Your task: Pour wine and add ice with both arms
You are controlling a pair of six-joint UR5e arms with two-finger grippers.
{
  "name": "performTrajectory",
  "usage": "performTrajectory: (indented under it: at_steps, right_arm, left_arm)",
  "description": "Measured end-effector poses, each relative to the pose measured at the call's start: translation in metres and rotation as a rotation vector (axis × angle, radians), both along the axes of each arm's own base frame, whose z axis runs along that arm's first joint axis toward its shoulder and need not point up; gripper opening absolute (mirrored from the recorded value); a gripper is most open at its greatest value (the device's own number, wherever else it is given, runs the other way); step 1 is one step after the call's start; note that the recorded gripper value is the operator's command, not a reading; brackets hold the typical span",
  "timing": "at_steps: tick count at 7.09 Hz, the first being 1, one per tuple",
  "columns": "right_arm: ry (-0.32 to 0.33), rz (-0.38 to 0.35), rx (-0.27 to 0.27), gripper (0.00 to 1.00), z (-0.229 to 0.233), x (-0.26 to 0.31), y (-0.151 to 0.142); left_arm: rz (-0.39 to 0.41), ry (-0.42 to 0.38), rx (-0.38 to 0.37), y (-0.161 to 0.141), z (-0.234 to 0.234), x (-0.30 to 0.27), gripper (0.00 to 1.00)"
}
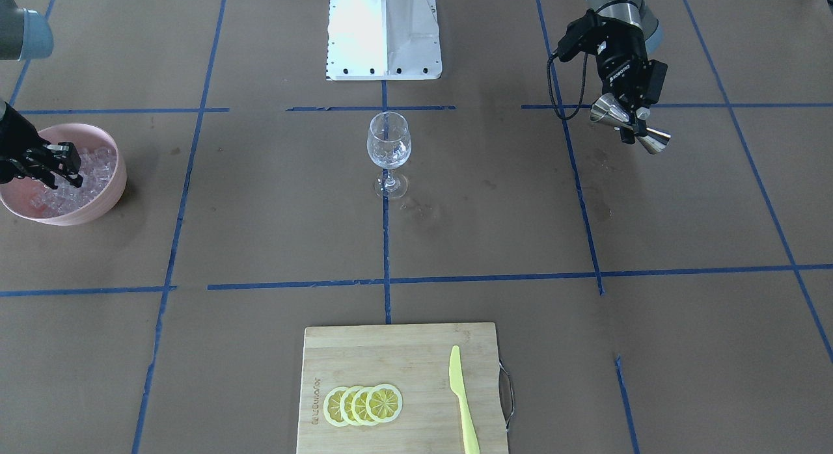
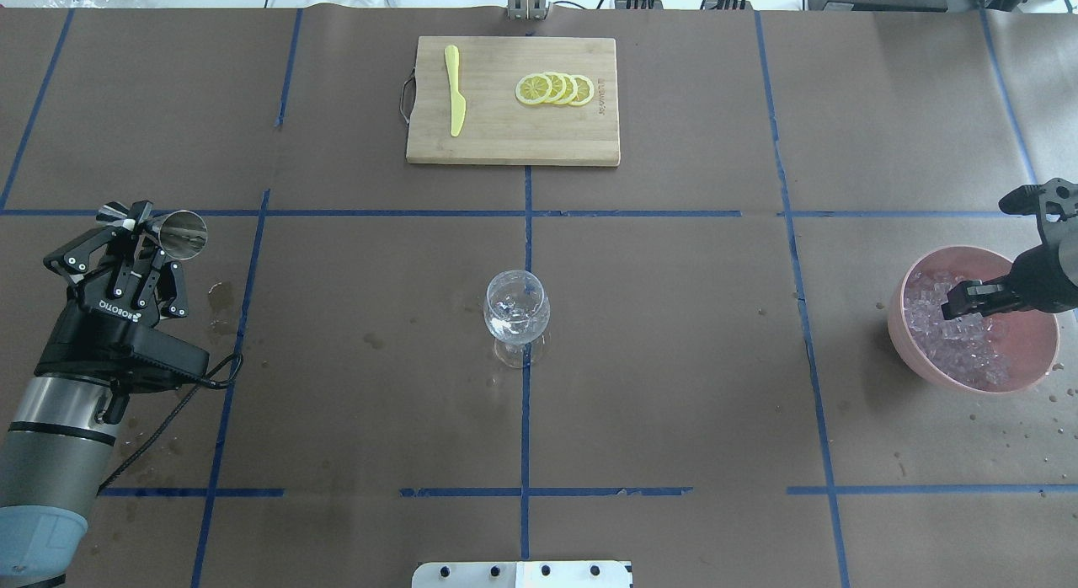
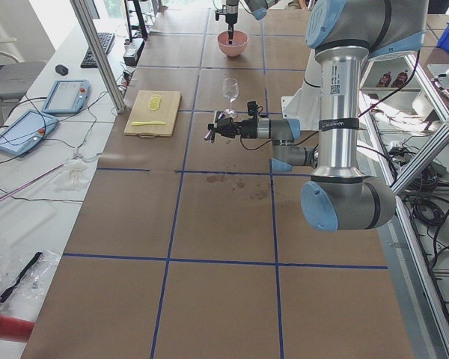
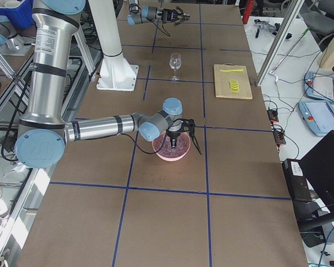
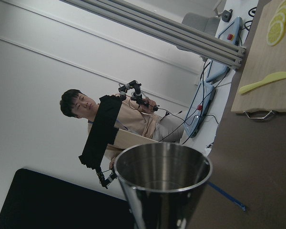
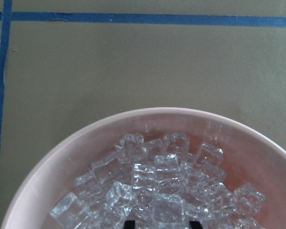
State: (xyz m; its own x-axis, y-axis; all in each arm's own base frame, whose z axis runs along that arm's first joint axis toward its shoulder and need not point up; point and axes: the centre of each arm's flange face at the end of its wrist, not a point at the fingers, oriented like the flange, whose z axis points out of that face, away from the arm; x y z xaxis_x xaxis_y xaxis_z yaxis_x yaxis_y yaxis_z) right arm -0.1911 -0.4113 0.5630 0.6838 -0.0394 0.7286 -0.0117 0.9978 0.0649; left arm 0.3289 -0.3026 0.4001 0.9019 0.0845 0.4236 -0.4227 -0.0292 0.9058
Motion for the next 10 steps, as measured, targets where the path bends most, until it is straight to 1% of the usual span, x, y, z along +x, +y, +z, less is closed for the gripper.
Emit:
performTrajectory:
  at_steps: [2, 5, 8, 9, 10]
  right_arm:
    - [0.003, -0.003, -0.002, 0.00, 0.002, 0.001, 0.002]
    - [-0.003, -0.012, 0.024, 0.00, -0.003, 0.003, 0.003]
    - [-0.039, -0.008, 0.080, 0.00, -0.037, 0.006, 0.005]
    - [-0.049, -0.003, 0.096, 0.00, -0.048, 0.008, 0.006]
    - [-0.056, 0.006, 0.107, 0.00, -0.056, 0.010, 0.007]
  left_arm:
    - [-0.002, 0.001, 0.000, 0.000, 0.000, -0.001, 0.00]
    - [-0.001, 0.003, 0.000, 0.000, 0.001, -0.001, 0.00]
    - [-0.002, 0.027, 0.000, 0.000, 0.010, -0.004, 0.00]
    - [0.002, 0.068, -0.004, 0.000, 0.021, -0.006, 0.00]
    - [0.018, 0.153, -0.018, 0.002, 0.032, -0.009, 0.00]
